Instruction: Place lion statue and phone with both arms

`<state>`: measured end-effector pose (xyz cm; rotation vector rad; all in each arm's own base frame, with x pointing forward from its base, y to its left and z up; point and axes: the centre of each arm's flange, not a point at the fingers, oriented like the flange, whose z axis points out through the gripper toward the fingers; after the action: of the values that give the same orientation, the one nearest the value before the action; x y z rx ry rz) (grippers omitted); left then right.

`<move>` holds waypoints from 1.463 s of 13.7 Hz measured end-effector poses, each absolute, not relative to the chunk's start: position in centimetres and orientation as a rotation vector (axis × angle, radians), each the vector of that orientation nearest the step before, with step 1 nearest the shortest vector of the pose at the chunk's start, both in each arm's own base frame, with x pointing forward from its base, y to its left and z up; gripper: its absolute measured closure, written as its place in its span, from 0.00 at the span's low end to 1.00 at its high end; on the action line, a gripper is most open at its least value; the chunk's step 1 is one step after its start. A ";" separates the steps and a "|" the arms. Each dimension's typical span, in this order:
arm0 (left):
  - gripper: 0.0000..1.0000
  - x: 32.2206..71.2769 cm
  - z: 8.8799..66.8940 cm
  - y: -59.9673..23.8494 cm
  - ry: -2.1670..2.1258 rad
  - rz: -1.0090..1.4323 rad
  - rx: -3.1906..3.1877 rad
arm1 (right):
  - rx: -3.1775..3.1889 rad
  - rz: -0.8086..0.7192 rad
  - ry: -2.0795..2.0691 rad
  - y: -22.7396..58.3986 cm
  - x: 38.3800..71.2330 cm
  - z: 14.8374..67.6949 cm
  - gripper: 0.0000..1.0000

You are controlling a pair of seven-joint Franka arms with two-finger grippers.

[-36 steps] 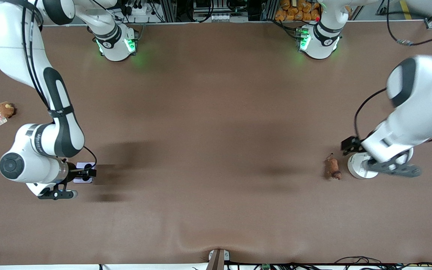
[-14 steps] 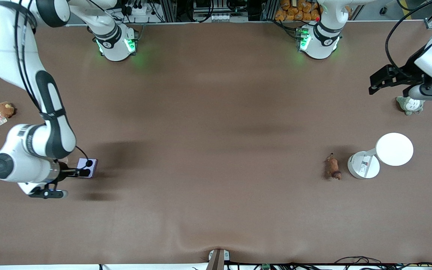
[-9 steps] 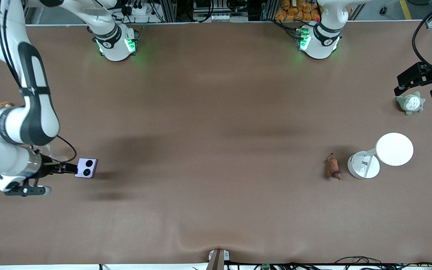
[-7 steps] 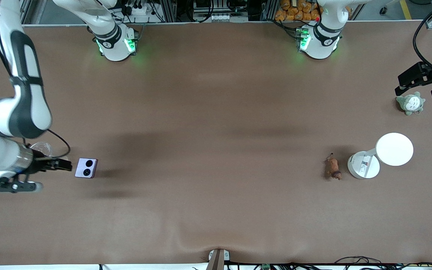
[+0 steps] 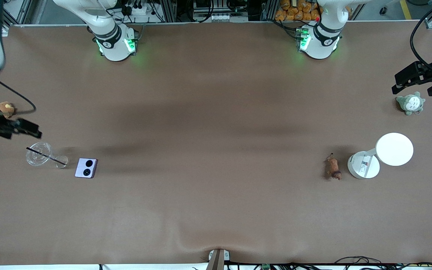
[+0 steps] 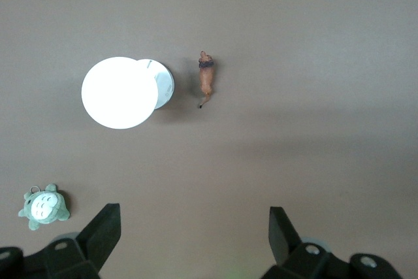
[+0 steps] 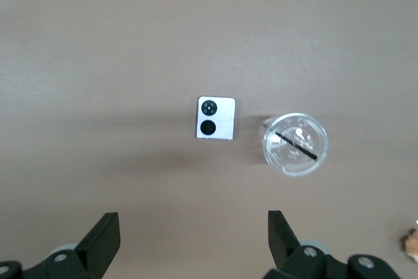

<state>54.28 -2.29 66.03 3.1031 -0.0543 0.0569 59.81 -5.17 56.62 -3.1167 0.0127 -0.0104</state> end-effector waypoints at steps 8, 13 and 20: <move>0.00 54.4 65.9 -2.3 -0.052 0.051 3.103 | -3.101 0.075 0.029 -2.8 53.0 66.0 0.00; 0.00 54.4 65.8 -2.2 -0.051 0.048 3.103 | -3.100 0.090 0.025 -2.6 52.2 66.5 0.00; 0.00 54.5 65.7 -2.2 -0.049 0.047 3.103 | -3.104 0.023 0.045 -3.1 52.7 66.6 0.00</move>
<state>54.46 -2.16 65.71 3.1027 -0.0487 0.0467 52.75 -3.09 66.65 -3.1042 0.0455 0.0232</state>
